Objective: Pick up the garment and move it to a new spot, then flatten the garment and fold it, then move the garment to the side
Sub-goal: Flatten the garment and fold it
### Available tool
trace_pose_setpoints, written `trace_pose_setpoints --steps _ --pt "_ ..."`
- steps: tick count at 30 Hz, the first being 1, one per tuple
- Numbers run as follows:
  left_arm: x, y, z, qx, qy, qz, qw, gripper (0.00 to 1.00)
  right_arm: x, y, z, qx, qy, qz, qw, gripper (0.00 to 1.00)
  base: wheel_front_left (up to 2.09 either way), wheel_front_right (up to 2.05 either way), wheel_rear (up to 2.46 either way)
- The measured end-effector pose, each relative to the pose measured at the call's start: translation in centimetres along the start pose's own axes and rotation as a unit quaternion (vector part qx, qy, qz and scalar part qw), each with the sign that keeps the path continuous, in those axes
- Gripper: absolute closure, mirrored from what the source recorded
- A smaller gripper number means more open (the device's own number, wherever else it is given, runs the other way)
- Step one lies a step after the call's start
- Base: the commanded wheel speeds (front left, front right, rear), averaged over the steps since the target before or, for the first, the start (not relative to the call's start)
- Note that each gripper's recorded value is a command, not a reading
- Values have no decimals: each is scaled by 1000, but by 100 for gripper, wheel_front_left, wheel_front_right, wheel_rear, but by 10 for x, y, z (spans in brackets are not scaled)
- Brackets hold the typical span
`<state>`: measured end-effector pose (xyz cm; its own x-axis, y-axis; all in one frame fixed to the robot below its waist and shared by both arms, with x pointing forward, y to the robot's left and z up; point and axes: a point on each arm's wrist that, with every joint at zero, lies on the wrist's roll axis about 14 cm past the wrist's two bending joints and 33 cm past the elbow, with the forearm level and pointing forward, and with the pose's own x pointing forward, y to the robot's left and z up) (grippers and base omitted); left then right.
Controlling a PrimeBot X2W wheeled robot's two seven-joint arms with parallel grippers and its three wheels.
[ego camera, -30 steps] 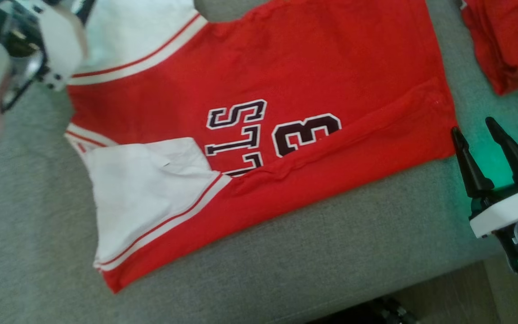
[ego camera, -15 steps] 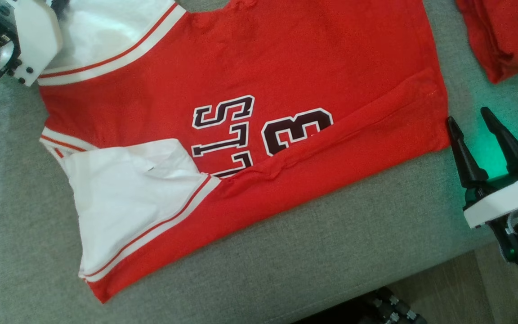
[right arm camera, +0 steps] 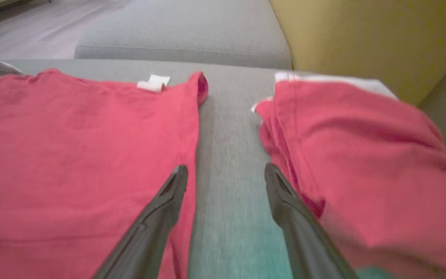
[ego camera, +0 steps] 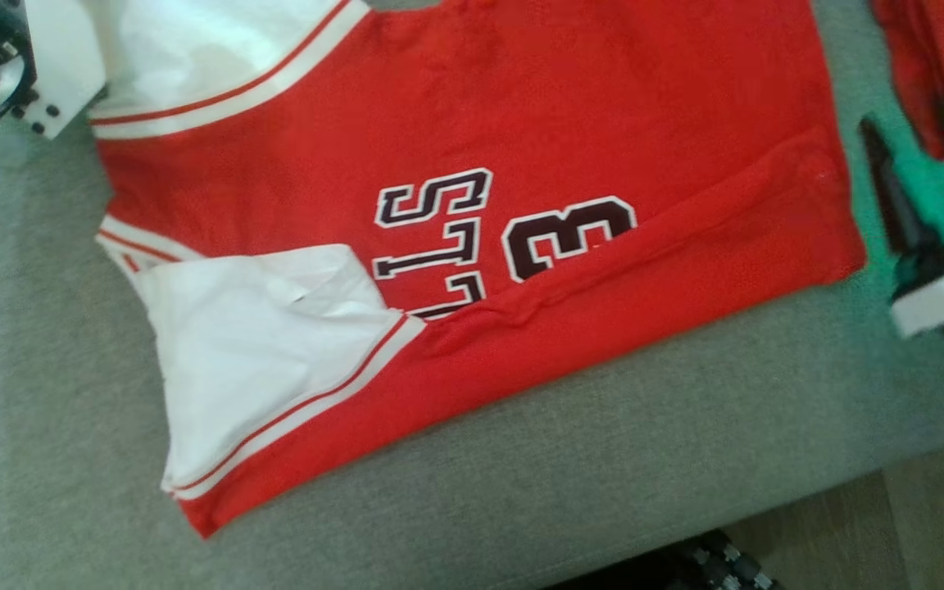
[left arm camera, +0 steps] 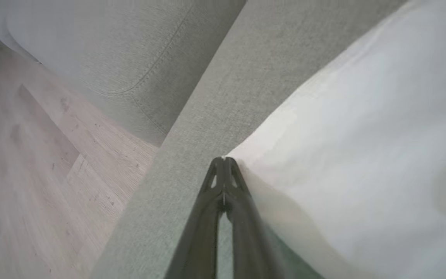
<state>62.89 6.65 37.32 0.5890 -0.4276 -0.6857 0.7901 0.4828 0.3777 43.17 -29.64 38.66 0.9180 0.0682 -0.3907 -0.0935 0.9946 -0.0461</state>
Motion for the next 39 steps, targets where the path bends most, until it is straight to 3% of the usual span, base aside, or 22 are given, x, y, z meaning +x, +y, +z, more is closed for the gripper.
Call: trace_pose_setpoints --steps 3,7,13,21,25,29,31,39 --pt "-8 9 7 3 -21 12 1000 100 16 -4 27 -23 -23 10 999 0 0 0 0" --pt "-20 23 19 4 -50 29 998 100 32 2 41 -13 -28 25 999 0 0 0 0" --pt "-28 26 23 -2 -60 33 998 100 54 9 34 7 23 41 999 0 0 0 0" --pt "-33 30 26 4 -70 34 997 100 110 9 66 -37 62 52 996 0 0 0 0" --pt "-33 28 21 5 -67 31 997 100 125 16 50 -40 113 61 991 0 0 0 0" --pt "-35 27 15 4 -60 31 998 100 131 26 32 -33 148 74 986 62 0 0 0" --pt "-35 27 14 4 -59 31 998 100 133 29 32 -32 152 78 985 100 0 0 0" --pt "-37 31 16 13 -73 38 996 100 138 23 49 -46 125 76 988 100 0 0 0"
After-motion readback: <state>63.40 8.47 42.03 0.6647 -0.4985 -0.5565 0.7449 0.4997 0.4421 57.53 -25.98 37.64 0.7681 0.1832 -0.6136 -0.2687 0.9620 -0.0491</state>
